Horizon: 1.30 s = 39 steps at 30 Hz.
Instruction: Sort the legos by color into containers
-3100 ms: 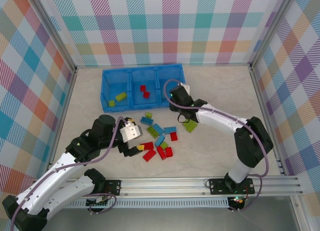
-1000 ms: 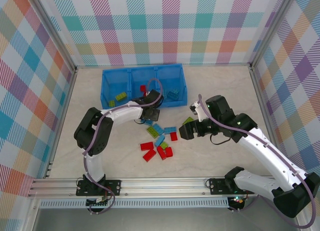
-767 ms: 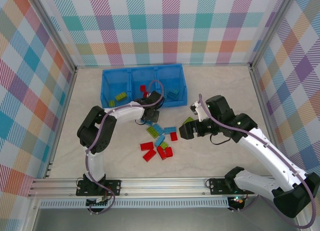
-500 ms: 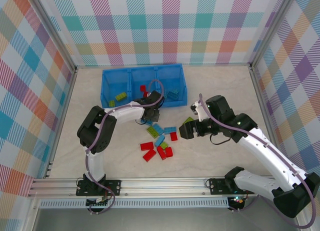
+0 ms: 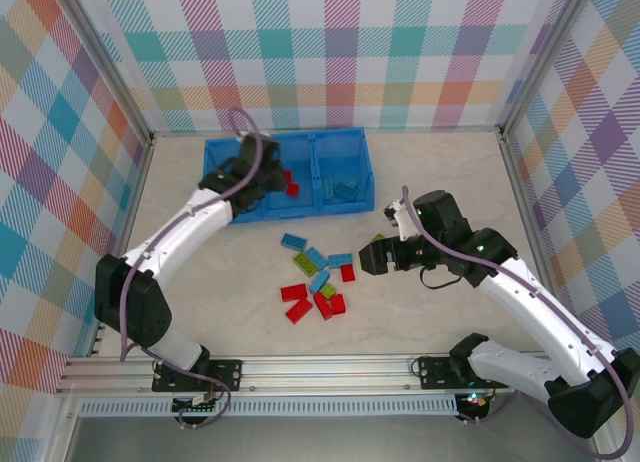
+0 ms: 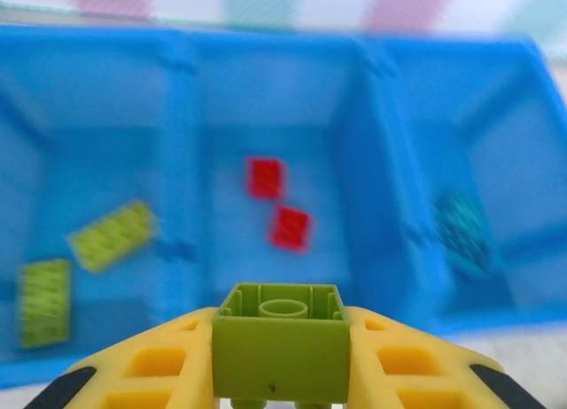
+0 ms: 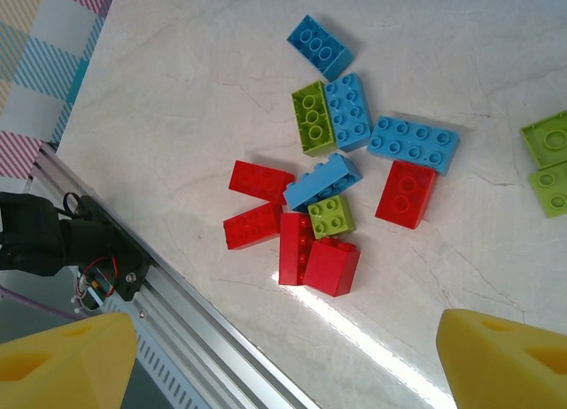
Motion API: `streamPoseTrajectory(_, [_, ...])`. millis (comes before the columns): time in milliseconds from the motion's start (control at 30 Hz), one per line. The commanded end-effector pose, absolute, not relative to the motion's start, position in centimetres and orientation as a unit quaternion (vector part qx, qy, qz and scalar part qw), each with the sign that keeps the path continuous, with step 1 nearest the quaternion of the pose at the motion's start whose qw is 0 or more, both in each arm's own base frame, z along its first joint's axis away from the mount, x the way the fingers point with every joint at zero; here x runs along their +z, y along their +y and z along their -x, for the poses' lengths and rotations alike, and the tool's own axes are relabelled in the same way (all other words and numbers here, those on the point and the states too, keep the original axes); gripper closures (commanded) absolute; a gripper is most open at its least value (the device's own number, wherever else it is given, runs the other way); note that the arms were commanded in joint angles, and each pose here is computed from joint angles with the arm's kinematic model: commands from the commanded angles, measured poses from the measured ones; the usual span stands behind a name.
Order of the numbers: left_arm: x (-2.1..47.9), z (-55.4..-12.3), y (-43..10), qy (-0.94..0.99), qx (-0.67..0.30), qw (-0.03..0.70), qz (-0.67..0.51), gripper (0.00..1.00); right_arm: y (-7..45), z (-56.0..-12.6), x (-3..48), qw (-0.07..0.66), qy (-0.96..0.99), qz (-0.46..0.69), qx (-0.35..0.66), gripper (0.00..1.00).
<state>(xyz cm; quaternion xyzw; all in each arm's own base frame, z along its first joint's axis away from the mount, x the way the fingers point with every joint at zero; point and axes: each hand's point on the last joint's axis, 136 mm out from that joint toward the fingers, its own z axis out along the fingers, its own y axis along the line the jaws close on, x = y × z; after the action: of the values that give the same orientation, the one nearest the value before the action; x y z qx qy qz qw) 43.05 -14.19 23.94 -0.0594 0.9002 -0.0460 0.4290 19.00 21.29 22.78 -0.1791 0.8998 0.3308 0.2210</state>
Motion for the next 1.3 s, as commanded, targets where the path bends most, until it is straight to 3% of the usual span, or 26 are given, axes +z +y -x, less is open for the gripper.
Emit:
streamPoseTrajectory(0, [21.8,-45.3,-7.7,0.904,0.002,0.401,0.15,0.71,21.2,-18.8,23.2,0.233,0.895,0.174,0.338,0.12])
streamPoseTrajectory(300, [18.0,-51.4,-4.8,0.917,-0.006,0.352,0.187,0.65,20.5,-18.2,23.1,0.236,0.897,0.161,0.336,0.11])
streamPoseTrajectory(467, [18.8,-51.2,-4.9,0.916,-0.014,0.355,0.186,0.54,20.0,-18.7,22.4,0.241,0.905,0.144,0.32,0.11])
streamPoseTrajectory(567, [20.7,-49.7,-5.1,0.911,-0.03,0.367,0.183,0.51,18.3,-20.3,20.4,0.239,0.931,0.098,0.256,0.12])
streamPoseTrajectory(733, [24.8,-44.2,-9.0,0.906,-0.086,0.395,0.126,0.46,18.6,-21.5,17.0,0.201,0.957,0.096,0.185,0.12])
streamPoseTrajectory(967, [30.4,-32.2,-17.4,0.878,-0.13,0.449,-0.104,0.4,21.9,-22.8,12.0,0.167,0.965,0.104,0.173,0.16])
streamPoseTrajectory(1267, [27.5,-17.9,-20.9,0.767,-0.163,0.429,-0.448,0.24,26.2,-23.9,6.9,0.128,0.972,0.108,0.165,0.26])
